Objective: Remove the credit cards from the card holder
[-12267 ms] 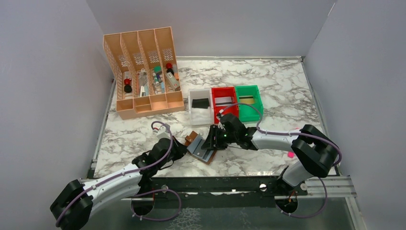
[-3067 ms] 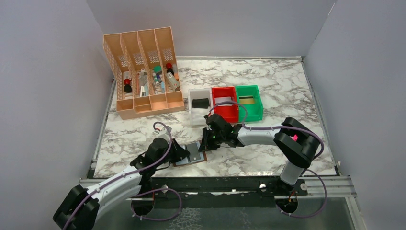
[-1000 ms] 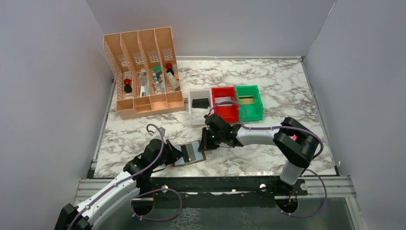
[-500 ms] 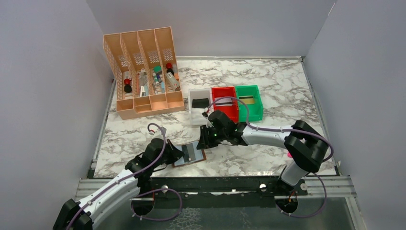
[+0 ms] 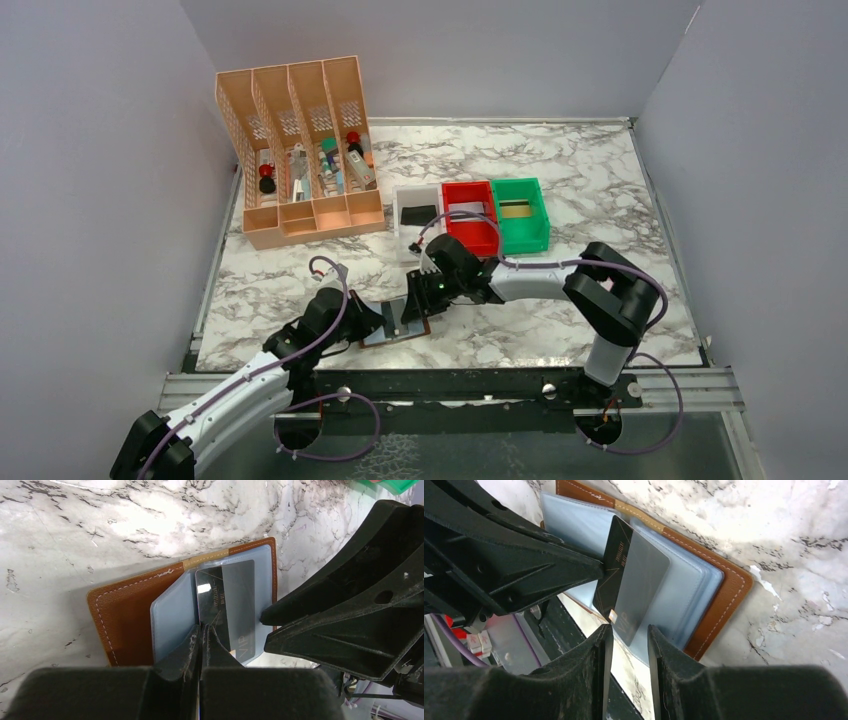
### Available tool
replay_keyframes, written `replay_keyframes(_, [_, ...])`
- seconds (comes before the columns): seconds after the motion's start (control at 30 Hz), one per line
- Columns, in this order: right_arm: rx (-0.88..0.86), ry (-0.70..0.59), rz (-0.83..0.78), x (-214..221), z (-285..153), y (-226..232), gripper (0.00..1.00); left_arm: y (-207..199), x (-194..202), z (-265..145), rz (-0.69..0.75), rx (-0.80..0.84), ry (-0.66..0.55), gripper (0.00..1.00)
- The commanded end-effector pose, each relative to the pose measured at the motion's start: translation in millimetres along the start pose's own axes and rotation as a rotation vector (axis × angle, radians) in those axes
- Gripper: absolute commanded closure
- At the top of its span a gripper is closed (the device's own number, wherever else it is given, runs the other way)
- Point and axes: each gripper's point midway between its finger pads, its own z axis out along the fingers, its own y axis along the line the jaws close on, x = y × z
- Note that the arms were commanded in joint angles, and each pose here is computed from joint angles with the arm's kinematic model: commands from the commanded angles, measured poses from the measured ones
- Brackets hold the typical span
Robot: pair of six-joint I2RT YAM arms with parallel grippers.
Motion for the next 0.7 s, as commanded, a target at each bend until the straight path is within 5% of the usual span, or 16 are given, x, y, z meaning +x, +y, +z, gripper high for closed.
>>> replay_keyframes(0.0, [0.056,0.005,0.0,1,8,-12,0.63,1,-2,1,-0.003,0.006,-0.016,1.0])
replay_keyframes(0.2, [0.143,-0.065,0.048,-5,-7,-20,0.63,-2,-2,0,-0.003,0.018,-0.015,1.0])
replay_keyframes(0.4, [0.066,0.051,0.073,18,18,-21,0.66,-6,-4,1,0.0,0.041,-0.024,1.0])
replay_keyframes(0.57, [0.191,0.032,0.133,25,15,-46,0.7,-8,0,1,-0.007,0.063,-0.011,1.0])
replay_keyframes(0.67, [0.195,0.034,0.141,28,13,-47,0.74,-10,3,1,-0.025,0.093,-0.006,0.91])
